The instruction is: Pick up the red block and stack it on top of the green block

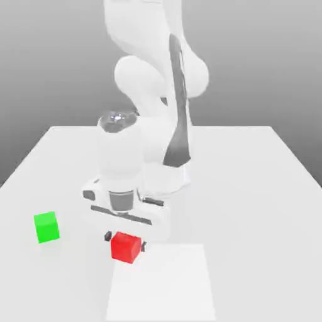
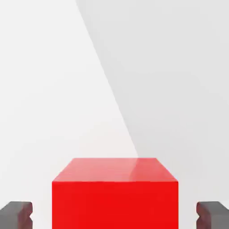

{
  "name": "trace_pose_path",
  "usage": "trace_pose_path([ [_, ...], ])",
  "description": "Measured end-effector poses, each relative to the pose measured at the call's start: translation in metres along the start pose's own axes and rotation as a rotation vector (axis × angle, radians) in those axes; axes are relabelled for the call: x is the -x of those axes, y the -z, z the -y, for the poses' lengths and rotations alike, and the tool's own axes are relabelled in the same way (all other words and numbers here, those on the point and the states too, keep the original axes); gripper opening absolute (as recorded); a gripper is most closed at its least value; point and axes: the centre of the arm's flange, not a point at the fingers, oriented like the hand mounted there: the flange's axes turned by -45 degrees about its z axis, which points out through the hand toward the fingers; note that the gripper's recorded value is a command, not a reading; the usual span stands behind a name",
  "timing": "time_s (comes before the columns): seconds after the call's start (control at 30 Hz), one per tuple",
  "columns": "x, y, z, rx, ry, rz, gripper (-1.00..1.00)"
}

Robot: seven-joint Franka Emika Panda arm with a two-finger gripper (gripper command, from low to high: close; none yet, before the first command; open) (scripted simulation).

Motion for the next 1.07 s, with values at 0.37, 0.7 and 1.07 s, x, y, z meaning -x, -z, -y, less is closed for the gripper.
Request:
trace_pose_path([
  [0.37, -0.001, 0.046, 0.000, -0.001, -0.002, 0.000, -1.00],
  [0.7, -0.010, 0.096, -0.184, 0.000, -0.429, -0.001, -1.00],
  [1.07, -0.001, 0.039, -0.222, -0.001, -0.514, 0.000, 1.00],
])
